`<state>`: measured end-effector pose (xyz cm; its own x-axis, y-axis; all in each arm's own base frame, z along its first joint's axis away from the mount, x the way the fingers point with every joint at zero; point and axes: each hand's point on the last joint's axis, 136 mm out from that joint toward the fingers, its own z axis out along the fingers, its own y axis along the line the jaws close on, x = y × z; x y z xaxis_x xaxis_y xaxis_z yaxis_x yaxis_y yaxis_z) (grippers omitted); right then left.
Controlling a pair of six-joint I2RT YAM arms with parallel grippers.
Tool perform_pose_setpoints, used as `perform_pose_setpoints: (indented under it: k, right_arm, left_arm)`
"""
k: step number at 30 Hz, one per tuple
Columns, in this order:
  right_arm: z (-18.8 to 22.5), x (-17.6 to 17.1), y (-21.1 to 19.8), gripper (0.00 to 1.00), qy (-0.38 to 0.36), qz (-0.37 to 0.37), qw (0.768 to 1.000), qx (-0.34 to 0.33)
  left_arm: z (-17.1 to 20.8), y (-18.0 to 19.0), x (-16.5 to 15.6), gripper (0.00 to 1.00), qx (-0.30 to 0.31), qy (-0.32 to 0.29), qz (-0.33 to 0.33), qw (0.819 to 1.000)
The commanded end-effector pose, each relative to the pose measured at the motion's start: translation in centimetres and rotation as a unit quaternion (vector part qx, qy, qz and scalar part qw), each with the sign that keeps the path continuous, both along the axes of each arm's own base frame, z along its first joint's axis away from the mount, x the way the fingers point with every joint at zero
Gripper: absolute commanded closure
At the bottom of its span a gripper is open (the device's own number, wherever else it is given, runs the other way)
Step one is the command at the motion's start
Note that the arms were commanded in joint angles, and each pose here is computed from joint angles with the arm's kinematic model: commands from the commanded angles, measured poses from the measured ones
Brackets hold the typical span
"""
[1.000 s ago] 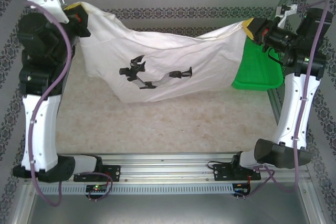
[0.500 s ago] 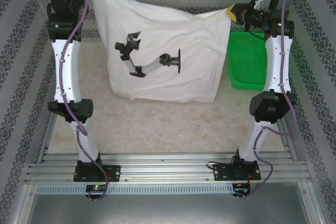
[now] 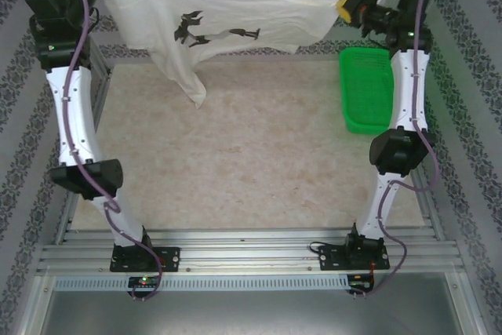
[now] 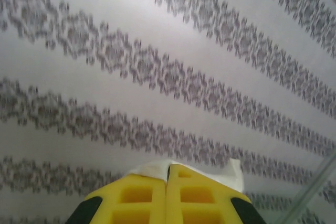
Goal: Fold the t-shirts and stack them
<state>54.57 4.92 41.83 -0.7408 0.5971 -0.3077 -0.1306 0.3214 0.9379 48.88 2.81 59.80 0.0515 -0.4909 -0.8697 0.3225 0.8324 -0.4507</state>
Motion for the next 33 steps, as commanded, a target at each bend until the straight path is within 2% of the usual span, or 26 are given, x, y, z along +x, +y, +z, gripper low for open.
perform_pose_setpoints:
  k: [1, 5, 9, 12, 17, 21, 23, 33]
  right_arm:
    - [-6.8, -2.1, -0.3, 1.00, 0.024, 0.000, 0.999, -0.039]
    - [-17.6, -6.2, 0.2, 1.00, 0.113, 0.005, 0.992, -0.055]
    - [-25.5, -11.6, 1.1, 0.99, 0.188, 0.023, 0.979, -0.079]
    - [-29.3, -15.7, 1.2, 0.99, 0.236, 0.032, 0.966, -0.098]
    - [-32.6, -20.9, 0.5, 0.99, 0.291, 0.019, 0.949, -0.119]
    - [-34.1, -23.4, -0.5, 0.98, 0.328, -0.002, 0.936, -0.129]
    - [-34.3, -24.0, -0.2, 0.96, 0.334, 0.007, 0.935, -0.123]
    - [-35.5, -26.4, -0.2, 0.92, 0.369, 0.019, 0.918, -0.146]
  left_arm:
    - [-2.9, -0.5, -2.7, 1.00, 0.016, 0.001, -0.004, 1.000]
    - [-15.8, 0.0, -5.1, 1.00, -0.015, 0.101, 0.024, 0.994]
    - [-27.7, -0.5, -9.3, 1.00, -0.058, 0.200, 0.036, 0.977]
    - [-33.3, -0.9, -12.6, 1.00, -0.076, 0.255, 0.048, 0.963]
    - [-38.7, -0.9, -17.3, 1.00, -0.086, 0.323, 0.082, 0.939]
    - [-42.4, 0.3, -20.9, 1.00, -0.091, 0.374, 0.143, 0.912]
    - [-43.5, 0.2, -21.9, 1.00, -0.099, 0.390, 0.151, 0.903]
    - [-46.0, -0.3, -24.1, 1.00, -0.118, 0.420, 0.154, 0.887]
